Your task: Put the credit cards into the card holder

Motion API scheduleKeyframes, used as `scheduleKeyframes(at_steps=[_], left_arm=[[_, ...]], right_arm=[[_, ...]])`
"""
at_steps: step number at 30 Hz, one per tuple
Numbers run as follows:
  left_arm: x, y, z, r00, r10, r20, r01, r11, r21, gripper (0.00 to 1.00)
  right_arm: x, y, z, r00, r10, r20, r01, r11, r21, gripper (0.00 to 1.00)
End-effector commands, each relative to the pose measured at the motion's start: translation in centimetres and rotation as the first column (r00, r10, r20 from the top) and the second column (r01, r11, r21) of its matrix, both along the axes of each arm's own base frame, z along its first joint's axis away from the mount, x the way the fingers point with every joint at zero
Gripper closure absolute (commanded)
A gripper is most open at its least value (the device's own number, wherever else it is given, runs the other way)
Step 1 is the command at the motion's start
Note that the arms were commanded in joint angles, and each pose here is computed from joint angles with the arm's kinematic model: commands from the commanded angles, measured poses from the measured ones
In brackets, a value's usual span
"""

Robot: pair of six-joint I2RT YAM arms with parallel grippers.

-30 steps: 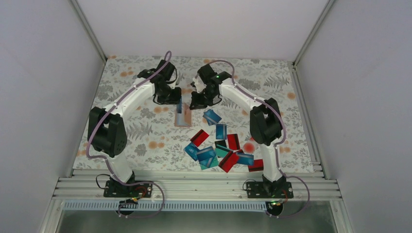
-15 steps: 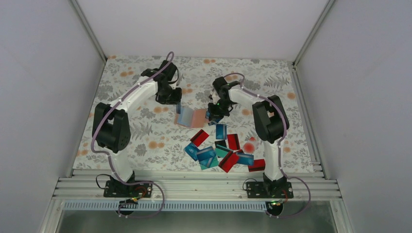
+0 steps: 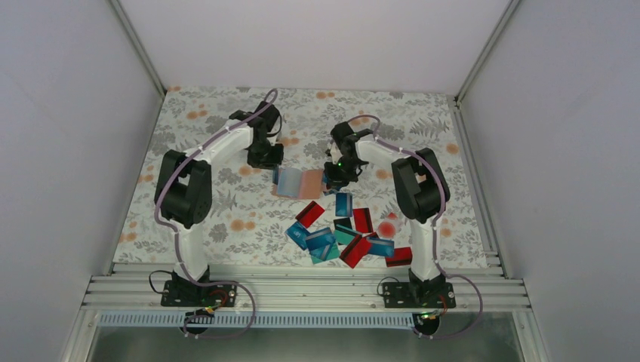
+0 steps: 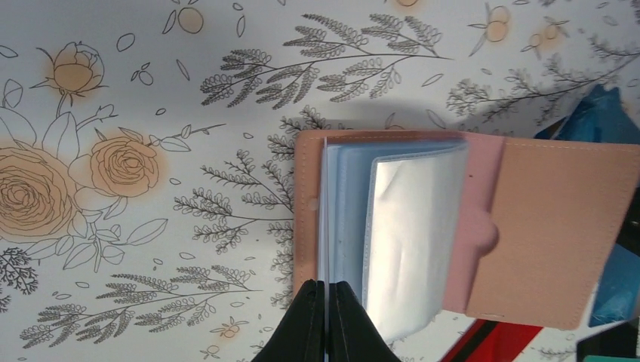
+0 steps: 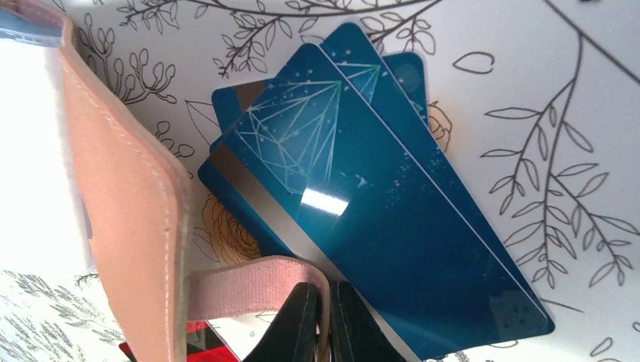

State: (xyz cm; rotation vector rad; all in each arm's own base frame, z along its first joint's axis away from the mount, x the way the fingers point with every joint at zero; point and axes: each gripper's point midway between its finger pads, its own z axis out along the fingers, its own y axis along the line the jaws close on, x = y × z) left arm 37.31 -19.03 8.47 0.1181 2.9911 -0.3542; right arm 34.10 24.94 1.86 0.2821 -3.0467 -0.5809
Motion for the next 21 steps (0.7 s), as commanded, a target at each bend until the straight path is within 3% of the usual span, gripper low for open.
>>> scheduleKeyframes(at_steps=[1,13,21], left_arm=[[0.4,0.5,-0.5,1.000,-0.010,0.006,0.010,0.999,0.043,0.98],[0.6,-2.7,0.9,0.999,-0.041,0.003,0.041,0.993,-0.109,0.98],[0.7,-4.1,1.5,0.998,-0.059,-0.001,0.058,0.991,-0.122,0.98]], right_arm=[[-0.1,-0.7,-1.2,1.000,0.012,0.014,-0.011,0.999,-0.031,0.96],[-0.3,-0.3,-2.1,1.000,0.020,-0.010,-0.020,1.000,-0.010,0.96],[0.0,0.0,-2.2,1.000,0.025,-0.010,-0.025,1.000,-0.005,0.96]])
